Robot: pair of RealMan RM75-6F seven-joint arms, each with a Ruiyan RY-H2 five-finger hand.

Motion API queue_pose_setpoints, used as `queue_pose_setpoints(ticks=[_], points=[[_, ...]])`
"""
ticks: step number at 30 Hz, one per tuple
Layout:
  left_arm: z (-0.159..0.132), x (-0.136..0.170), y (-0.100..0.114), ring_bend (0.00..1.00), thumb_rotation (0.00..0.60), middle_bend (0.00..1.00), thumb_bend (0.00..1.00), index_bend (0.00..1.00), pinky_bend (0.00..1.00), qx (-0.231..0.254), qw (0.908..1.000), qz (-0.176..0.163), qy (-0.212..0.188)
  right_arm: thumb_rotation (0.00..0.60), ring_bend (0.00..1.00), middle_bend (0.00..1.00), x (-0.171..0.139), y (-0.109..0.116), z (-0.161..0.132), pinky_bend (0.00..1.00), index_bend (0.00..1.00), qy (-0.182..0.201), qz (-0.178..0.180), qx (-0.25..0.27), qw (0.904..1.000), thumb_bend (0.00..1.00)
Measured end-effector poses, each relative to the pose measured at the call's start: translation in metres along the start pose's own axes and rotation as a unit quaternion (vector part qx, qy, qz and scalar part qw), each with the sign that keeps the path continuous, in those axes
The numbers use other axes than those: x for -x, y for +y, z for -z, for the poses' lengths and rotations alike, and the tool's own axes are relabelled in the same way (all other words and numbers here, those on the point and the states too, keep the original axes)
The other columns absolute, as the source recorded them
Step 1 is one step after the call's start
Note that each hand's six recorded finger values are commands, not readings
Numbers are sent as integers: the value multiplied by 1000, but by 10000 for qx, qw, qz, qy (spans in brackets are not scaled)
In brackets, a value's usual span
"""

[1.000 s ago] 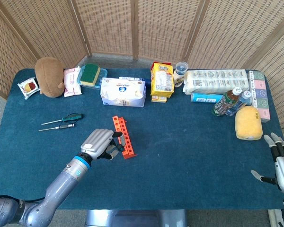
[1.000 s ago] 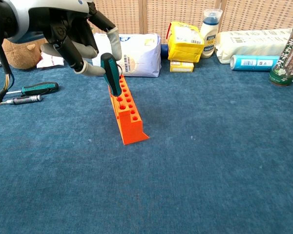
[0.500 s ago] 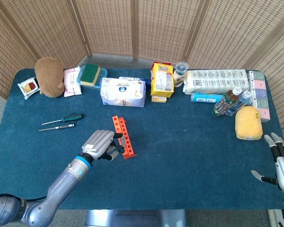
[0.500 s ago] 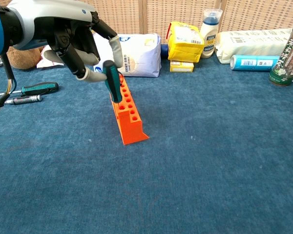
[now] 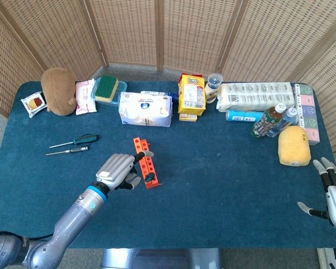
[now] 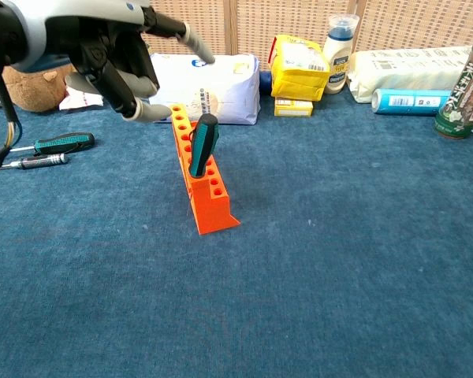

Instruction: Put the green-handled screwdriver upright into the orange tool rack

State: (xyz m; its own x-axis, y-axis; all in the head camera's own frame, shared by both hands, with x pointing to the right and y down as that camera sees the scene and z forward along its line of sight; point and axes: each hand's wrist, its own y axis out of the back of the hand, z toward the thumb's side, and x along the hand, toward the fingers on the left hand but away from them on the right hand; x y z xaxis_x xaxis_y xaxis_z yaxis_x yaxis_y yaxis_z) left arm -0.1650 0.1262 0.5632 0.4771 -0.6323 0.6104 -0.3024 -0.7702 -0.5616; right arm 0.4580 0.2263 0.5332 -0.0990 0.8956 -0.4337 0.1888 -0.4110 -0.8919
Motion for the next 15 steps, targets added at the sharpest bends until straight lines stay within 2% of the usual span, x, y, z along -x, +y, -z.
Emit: queue_pose_setpoints(ticks=[2,4,5,6,8,9,12,15], points=[[-1,3,3,876,600,905,291,43,931,-5,10000,-71,-56,568,0,0,0,0,0,0,0,2,-1,-4,10000,22],[0,7,8,731,600,702,219,7,883,-45,9998,-162,-101,565,0,0,0,0,0,0,0,2,0,-12,10000,22],[0,9,10,630,600,568,192,0,840,-76,9997,-212,-117,566,0,0,0,0,0,0,0,1,1,-15,10000,22],[2,11,13,484,600,393,168,0,769,-115,9995,-276,-127,566,0,0,0,0,0,0,0,-1,4,-19,10000,21],[7,19,21,245,600,146,138,0,627,-230,9986,-451,-143,567,0,0,0,0,0,0,0,-4,11,-25,10000,21],[10,22,24,140,600,60,125,0,557,-289,9981,-529,-155,565,0,0,0,0,-1,0,0,-6,13,-27,10000,22],[23,36,35,11,600,0,105,0,430,-533,9948,-843,-207,563,0,0,-1,-1,-1,0,0,-3,13,-43,10000,21],[41,52,44,0,600,0,84,0,338,-803,9895,-1180,-242,564,0,0,-1,-2,-2,0,0,2,14,-59,10000,22]])
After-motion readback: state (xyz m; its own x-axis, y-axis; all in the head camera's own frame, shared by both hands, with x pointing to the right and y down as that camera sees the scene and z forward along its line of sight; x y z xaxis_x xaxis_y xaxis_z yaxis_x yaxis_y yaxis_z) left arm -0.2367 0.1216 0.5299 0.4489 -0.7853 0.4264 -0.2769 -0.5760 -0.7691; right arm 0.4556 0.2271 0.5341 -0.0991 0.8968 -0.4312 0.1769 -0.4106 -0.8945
